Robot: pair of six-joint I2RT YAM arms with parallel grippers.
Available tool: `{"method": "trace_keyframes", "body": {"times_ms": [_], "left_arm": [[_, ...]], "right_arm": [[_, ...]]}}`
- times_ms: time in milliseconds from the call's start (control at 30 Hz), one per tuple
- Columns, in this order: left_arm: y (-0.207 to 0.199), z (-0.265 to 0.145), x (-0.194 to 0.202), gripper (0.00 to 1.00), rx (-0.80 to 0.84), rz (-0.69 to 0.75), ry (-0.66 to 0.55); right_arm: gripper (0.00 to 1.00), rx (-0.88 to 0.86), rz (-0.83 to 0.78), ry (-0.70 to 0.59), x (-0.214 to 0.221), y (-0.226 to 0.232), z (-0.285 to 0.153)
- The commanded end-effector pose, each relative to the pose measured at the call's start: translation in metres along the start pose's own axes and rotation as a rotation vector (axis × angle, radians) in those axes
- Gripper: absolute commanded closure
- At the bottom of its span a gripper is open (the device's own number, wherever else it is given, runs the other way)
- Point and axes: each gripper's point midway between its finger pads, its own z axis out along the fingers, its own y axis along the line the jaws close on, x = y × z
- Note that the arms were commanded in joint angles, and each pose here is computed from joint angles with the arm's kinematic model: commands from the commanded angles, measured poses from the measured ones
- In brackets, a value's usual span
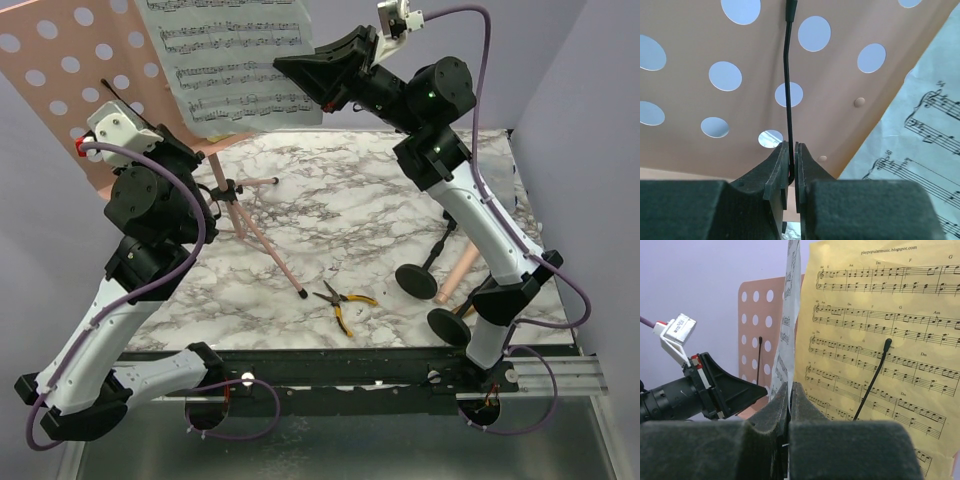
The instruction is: Set up the instrument practice props
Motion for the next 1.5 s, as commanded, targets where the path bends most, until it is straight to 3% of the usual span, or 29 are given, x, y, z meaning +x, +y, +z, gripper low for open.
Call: {"method": "trace_keyframes", "body": {"times_ms": [0,433,1467], "left_arm": [[0.007,-0.004,-0.019,0.89,0.025,-0.031,-0.026],[0.001,-0.01,-0.034,0.99,0.129,-0.076,-0.041],[0.003,-0.019,-0.049,1.0,0.192,-0.118,-0.031]], "right_arm": [[0.99,0.034,-0.018,0.0,0.006,-0.009,0.006],[0.99,-0.019,-0.038,0.014,0.039,-0.012,0.028],[1.0,-0.153,0.052,-0.115,0.083,0.055,0.082]]}}
